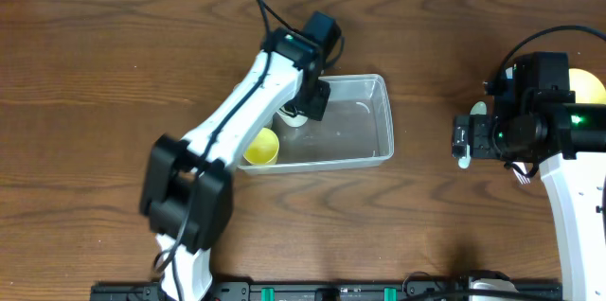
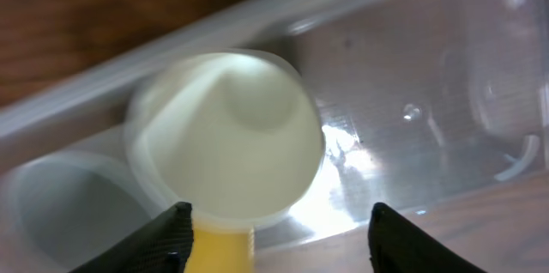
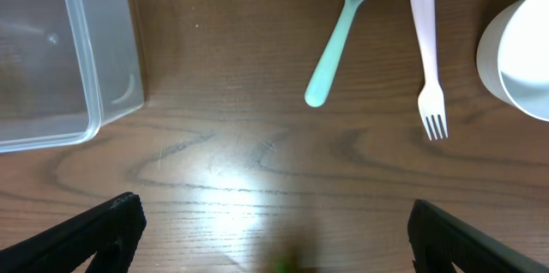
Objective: Pack container
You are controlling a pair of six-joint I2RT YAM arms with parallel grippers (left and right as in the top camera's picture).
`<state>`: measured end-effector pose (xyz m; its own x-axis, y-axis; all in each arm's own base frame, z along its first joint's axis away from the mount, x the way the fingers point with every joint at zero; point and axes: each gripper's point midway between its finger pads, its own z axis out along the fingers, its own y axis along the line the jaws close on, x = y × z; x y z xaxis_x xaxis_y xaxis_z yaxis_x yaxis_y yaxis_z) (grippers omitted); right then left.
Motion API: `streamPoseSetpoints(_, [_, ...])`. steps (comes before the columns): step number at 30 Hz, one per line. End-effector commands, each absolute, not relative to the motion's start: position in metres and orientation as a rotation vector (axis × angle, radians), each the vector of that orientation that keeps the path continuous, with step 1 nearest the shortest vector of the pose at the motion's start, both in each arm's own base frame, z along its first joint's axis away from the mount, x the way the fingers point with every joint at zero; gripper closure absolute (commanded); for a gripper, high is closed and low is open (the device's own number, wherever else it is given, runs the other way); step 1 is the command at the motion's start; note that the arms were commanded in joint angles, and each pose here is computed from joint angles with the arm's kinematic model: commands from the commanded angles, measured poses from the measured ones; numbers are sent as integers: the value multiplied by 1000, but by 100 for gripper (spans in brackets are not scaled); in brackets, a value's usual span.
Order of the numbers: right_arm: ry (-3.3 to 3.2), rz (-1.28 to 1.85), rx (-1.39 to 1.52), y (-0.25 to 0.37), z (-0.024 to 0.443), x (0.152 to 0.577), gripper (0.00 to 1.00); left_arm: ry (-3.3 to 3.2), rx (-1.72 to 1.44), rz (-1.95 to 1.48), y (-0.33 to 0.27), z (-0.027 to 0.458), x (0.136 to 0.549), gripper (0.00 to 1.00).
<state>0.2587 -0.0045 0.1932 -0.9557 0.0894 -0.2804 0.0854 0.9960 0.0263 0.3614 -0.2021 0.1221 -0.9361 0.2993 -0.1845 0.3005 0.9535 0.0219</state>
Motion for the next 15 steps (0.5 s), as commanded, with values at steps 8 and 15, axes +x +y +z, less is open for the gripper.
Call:
streamPoseSetpoints(8, [2697, 18, 161, -10, 212, 294, 1, 2566, -74, -45, -82, 292, 350, 27])
streamPoseSetpoints(15, [2597, -33, 242, -43, 240, 350, 1, 2586, -391, -154, -6, 281, 337, 26])
